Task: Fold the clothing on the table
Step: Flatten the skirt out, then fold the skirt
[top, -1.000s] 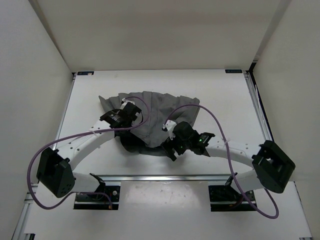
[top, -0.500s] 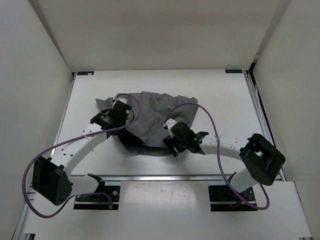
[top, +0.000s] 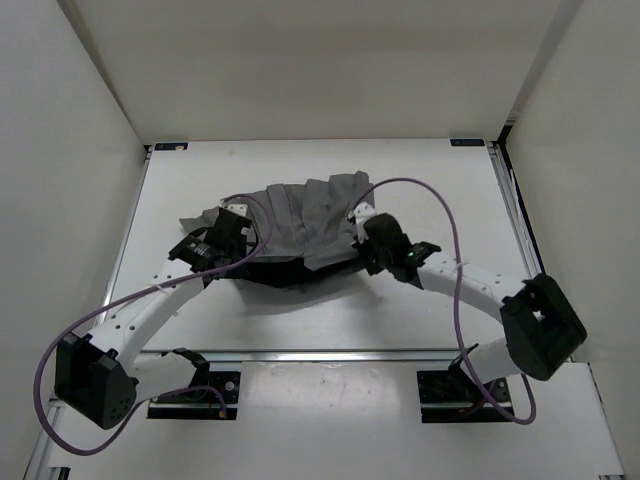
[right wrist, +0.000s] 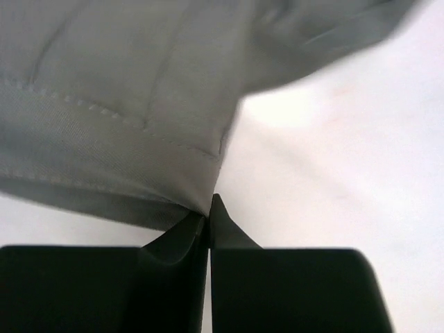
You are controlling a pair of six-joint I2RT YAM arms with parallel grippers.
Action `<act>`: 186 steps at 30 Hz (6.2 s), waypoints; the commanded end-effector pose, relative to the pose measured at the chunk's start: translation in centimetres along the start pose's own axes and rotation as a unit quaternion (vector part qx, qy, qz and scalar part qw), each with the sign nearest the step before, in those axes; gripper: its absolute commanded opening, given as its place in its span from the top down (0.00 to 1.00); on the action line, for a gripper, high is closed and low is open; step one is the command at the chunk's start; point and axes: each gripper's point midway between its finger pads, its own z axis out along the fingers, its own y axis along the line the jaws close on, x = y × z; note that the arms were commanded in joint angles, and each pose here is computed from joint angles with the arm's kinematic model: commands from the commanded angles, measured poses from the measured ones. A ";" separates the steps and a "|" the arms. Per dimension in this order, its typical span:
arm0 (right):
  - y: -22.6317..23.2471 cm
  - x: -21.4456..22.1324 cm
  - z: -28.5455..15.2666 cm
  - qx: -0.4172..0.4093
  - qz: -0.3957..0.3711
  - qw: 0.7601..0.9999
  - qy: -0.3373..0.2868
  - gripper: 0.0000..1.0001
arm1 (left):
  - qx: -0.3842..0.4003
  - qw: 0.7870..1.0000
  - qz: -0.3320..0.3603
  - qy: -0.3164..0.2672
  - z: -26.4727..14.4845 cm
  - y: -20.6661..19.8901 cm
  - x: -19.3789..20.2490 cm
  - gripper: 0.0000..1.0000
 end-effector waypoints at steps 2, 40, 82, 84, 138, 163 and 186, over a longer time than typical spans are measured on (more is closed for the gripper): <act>-6.7 -7.1 -4.4 0.078 0.001 0.993 -0.085 1.00 | 0.041 0.999 0.003 -0.033 -2.5 -1.1 -2.1 1.00; -13.2 -23.9 -12.9 0.047 -0.013 0.950 -0.309 1.00 | 0.054 0.911 0.124 -0.390 -12.0 -11.4 -30.2 0.99; -8.6 -1.4 -13.4 -0.041 0.069 0.990 -0.114 0.15 | 0.102 0.987 0.032 -0.118 -2.2 -1.9 -1.9 0.10; -11.0 -1.9 -12.3 -0.092 0.174 0.975 -0.103 0.16 | 0.097 0.988 0.016 -0.117 -0.7 -1.7 -4.2 0.02; -22.0 -3.5 10.3 -0.128 0.369 0.920 0.041 0.89 | 0.080 0.988 -0.130 0.024 16.9 -2.1 -7.1 0.77; -29.8 1.5 4.8 0.001 0.446 0.894 0.037 1.00 | 0.022 0.987 -0.158 0.012 15.9 2.9 -5.9 0.97; -12.4 2.9 -6.5 -0.251 0.372 0.890 0.081 0.01 | 0.200 0.973 -0.114 0.018 2.9 -6.8 1.0 0.02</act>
